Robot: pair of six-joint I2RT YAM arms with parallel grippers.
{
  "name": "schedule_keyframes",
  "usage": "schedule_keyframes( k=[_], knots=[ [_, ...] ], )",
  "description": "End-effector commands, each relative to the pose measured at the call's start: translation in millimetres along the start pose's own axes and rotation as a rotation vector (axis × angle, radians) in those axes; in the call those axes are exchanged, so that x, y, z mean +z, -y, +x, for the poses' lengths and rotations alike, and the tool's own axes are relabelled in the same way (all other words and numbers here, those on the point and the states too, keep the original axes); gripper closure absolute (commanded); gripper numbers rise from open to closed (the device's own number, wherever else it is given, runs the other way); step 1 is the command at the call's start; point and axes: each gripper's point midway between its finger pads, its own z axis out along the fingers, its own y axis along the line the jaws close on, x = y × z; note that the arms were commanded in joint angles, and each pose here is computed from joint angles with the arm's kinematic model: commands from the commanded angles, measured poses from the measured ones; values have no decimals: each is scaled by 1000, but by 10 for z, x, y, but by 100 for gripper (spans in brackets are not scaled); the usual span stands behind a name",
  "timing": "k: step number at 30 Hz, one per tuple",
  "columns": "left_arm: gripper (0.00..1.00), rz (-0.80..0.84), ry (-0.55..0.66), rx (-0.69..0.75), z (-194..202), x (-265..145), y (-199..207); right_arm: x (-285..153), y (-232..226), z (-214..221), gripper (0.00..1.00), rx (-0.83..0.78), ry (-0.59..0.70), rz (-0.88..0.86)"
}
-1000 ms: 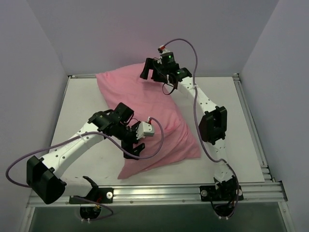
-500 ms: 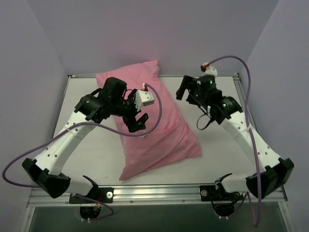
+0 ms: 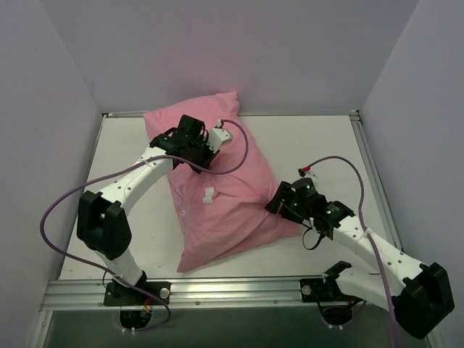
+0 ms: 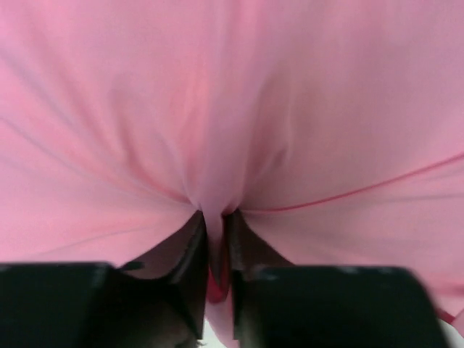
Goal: Remove the pillowcase from the pillow
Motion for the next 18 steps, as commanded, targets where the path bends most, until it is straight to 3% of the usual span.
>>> schedule_keyframes(
  k=[1,2,3,4,5,6,8,12,14,16,18],
  knots=[
    [82,-27,54,3,-24,6,-41,250,-182,-31,46,60,15,-80],
    [93,-19,63,-3,-7,-25,-4,313,-171,-94,57,56,24,-64],
    [98,-11,87,-5,-22,-126,48,369,-162,-185,68,17,39,-48],
    [98,31,72,-8,99,-112,170,477,-226,-342,88,2,44,-28],
    [98,40,93,0,95,-223,224,542,-183,-530,96,9,64,-4],
    [98,57,85,-1,157,-264,287,694,-132,-583,100,-23,31,20],
    [98,106,91,3,251,-381,465,729,-364,-1078,100,-43,100,-16],
    [98,134,125,-8,299,-566,649,972,-347,-1658,100,-153,140,104],
    [98,122,151,-11,276,-610,655,921,-486,-1930,81,-177,177,99],
    [98,96,148,-16,277,-586,606,880,-416,-2015,50,-207,181,147],
    [98,39,127,-27,293,-509,471,706,-427,-2114,38,-218,210,165]
  ],
)
